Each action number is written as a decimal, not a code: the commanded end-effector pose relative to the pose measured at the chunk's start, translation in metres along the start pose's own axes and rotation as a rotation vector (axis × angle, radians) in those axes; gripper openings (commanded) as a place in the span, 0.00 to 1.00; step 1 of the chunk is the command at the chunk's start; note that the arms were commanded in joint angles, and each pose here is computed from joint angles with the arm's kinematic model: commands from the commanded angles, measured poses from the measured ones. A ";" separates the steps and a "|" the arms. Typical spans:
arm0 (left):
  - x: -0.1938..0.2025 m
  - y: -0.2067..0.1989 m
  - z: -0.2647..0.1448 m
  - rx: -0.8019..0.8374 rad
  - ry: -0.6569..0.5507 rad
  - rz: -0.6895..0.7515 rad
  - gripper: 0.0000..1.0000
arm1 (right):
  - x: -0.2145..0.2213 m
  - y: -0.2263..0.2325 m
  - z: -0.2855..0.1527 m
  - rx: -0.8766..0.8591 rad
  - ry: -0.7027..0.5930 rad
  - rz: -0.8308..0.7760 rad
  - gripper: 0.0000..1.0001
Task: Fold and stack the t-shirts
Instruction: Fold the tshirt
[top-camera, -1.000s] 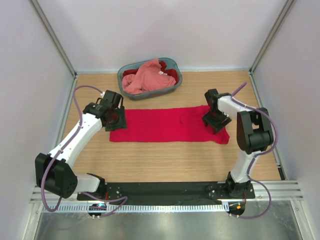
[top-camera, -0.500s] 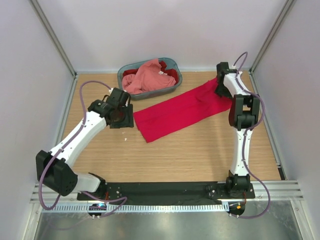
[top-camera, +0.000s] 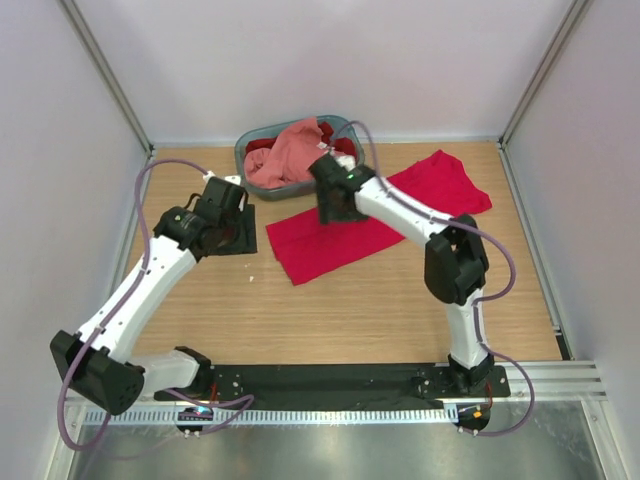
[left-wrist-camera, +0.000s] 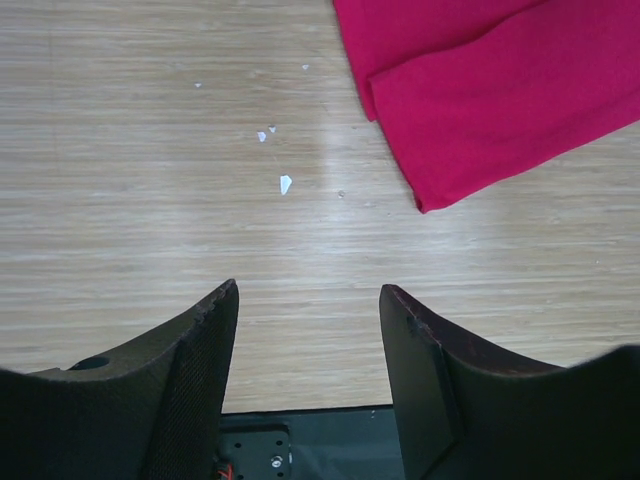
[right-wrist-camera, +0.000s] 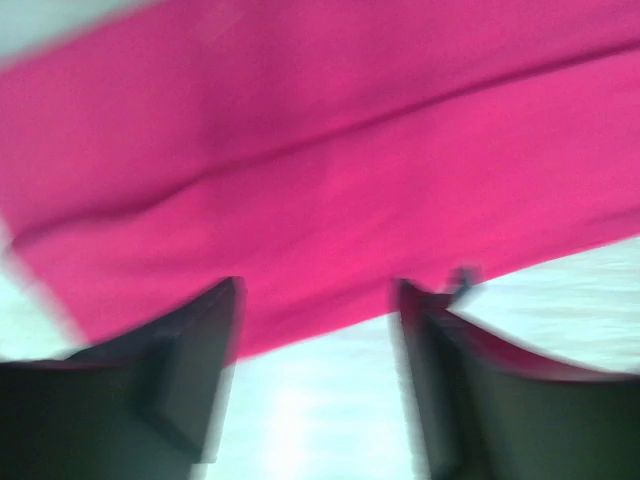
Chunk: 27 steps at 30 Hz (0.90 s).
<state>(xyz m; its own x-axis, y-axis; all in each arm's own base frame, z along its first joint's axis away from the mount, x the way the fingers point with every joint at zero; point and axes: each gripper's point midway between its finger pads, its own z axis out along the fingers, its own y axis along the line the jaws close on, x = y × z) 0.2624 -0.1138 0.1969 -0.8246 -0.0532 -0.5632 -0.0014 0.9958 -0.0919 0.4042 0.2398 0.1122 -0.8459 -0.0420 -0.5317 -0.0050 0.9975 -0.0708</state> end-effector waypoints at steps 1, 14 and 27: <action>-0.011 0.011 -0.021 -0.036 -0.063 0.023 0.59 | 0.038 0.042 -0.004 -0.089 0.072 0.024 0.62; -0.009 0.001 -0.024 -0.034 -0.085 0.052 0.59 | 0.087 0.135 0.017 -0.162 0.043 -0.072 0.45; -0.007 -0.018 -0.019 0.069 -0.062 0.128 0.60 | 0.204 0.049 -0.006 -0.061 0.200 -0.063 0.44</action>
<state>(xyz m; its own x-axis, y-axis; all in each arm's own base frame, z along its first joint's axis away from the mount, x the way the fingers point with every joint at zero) 0.2521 -0.1100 0.2080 -0.8001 0.0287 -0.5992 0.0462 0.9988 -0.0138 0.2774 0.3224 0.0178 -0.8950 -0.0985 -0.4350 -0.1193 0.9926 0.0208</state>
